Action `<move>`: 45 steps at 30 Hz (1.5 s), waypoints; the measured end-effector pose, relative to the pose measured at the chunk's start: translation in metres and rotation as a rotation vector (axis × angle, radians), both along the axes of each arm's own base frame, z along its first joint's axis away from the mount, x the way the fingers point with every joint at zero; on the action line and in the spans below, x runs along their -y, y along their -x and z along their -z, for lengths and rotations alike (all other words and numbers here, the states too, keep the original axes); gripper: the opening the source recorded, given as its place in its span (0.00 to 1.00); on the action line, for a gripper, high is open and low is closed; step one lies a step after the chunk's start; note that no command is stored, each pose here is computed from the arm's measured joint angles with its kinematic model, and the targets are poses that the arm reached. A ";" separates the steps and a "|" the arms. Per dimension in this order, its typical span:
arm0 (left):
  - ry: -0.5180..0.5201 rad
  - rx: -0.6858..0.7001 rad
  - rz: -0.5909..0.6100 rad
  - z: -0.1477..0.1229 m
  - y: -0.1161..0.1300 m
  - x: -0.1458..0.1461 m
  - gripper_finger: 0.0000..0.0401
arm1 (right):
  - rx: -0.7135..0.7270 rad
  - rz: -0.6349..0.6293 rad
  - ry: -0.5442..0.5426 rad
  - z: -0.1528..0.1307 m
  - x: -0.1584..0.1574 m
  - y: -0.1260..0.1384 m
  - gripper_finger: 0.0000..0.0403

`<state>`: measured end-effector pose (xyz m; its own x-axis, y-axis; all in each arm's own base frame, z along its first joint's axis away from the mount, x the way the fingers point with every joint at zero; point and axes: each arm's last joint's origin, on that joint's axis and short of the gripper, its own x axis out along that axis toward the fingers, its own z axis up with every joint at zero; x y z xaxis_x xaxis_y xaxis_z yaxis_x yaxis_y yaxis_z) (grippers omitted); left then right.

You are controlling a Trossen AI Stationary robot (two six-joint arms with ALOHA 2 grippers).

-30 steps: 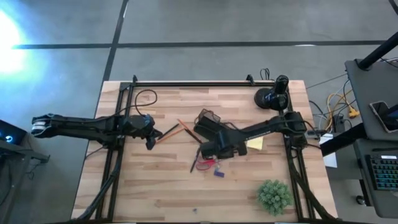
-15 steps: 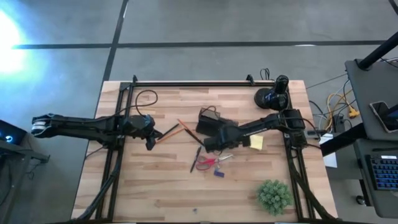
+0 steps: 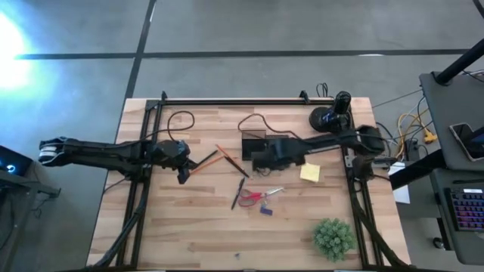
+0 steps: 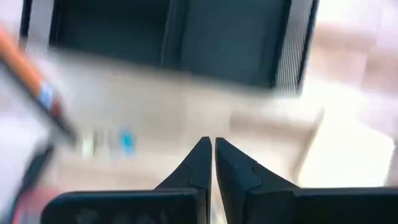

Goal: Pick and place office supplies into organizer
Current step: Put the sticky note into the desk organizer

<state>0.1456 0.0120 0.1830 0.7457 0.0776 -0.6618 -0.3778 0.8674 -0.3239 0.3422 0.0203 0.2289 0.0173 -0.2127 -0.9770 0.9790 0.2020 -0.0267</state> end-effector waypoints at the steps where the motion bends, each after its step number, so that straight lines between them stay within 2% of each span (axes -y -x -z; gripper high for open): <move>1: -0.001 0.005 0.000 -0.001 0.000 0.000 0.00 | -0.022 -0.021 -0.025 -0.003 -0.007 0.007 0.03; 4: -0.023 0.021 0.017 -0.002 -0.001 0.000 0.00 | -0.167 -0.081 -0.065 -0.007 -0.032 0.030 0.07; 8: -0.030 0.035 0.021 -0.002 -0.003 0.000 0.00 | -0.322 -0.270 -0.060 -0.008 -0.062 0.052 0.19; 14: -0.028 0.058 0.022 -0.002 -0.009 -0.001 0.00 | -0.406 -0.569 0.049 0.011 -0.089 0.066 0.43; 18: -0.019 0.045 0.026 0.001 -0.013 -0.001 0.00 | -0.468 -0.715 0.117 0.029 -0.100 0.077 0.52; 26: -0.034 0.027 0.041 0.008 -0.022 -0.002 0.00 | -0.484 -0.814 0.138 0.065 -0.102 0.093 0.56; 32: -0.037 0.050 0.041 0.010 -0.031 -0.002 0.00 | -0.579 -0.886 0.145 0.087 -0.088 0.107 0.56; 35: -0.036 0.052 0.042 0.011 -0.033 -0.002 0.00 | -0.613 -0.867 0.128 0.092 -0.077 0.109 0.56; 40: -0.036 0.054 0.042 0.013 -0.035 -0.002 0.00 | -0.603 -0.829 0.081 0.101 -0.053 0.105 0.56; 45: -0.032 0.037 0.040 0.016 -0.037 -0.003 0.00 | -0.564 -0.826 -0.047 0.107 -0.030 0.100 0.55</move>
<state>0.1821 0.0146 0.1667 0.7724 0.0677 -0.6315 -0.3310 0.8915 -0.3093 0.2423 0.0507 0.1222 -0.3264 -0.3042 -0.8950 0.3778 0.8259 -0.4185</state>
